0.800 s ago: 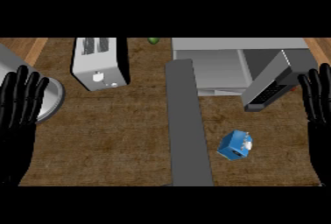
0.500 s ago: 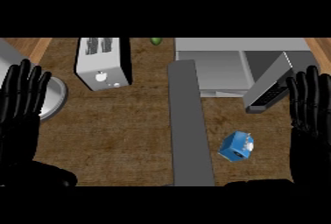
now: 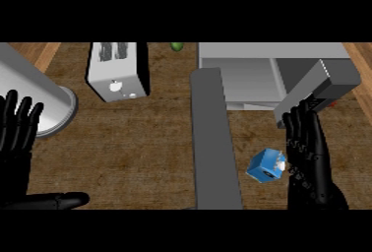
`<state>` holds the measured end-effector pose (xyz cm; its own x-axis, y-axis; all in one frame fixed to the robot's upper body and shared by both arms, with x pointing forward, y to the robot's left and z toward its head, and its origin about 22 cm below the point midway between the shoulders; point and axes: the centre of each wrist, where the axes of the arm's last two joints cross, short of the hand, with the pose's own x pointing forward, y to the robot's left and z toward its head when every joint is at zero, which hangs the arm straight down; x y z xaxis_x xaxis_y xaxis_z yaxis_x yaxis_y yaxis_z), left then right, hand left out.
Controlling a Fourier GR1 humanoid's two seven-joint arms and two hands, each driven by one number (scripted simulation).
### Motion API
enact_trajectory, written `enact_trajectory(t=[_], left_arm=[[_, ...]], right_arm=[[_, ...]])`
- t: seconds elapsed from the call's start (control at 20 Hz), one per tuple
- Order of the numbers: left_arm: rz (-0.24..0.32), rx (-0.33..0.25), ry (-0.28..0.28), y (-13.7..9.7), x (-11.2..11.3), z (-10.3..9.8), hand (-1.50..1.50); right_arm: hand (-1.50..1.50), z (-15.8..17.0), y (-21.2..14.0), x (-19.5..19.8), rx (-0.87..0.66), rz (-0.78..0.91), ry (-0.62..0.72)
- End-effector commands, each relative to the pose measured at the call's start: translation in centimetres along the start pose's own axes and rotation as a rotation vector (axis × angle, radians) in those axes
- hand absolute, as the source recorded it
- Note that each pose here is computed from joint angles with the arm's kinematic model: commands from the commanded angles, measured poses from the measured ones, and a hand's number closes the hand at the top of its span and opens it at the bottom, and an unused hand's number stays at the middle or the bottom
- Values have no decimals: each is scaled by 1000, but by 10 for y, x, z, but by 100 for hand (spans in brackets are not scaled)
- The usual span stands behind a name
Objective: Pick up the milk, place it into the microwave and close the microwave
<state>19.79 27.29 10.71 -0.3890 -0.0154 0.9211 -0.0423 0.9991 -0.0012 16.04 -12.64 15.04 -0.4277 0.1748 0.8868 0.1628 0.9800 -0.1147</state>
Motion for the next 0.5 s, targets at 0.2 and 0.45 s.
enact_trajectory(t=[0.2, 0.45], left_arm=[[22, -20, 21, 31, 17, 46, -150], [8, -14, 16, 46, 27, 49, -150]], right_arm=[[-150, 13, 2, 2, -100, 106, 60], [-150, 15, 16, -14, -129, 108, 101]])
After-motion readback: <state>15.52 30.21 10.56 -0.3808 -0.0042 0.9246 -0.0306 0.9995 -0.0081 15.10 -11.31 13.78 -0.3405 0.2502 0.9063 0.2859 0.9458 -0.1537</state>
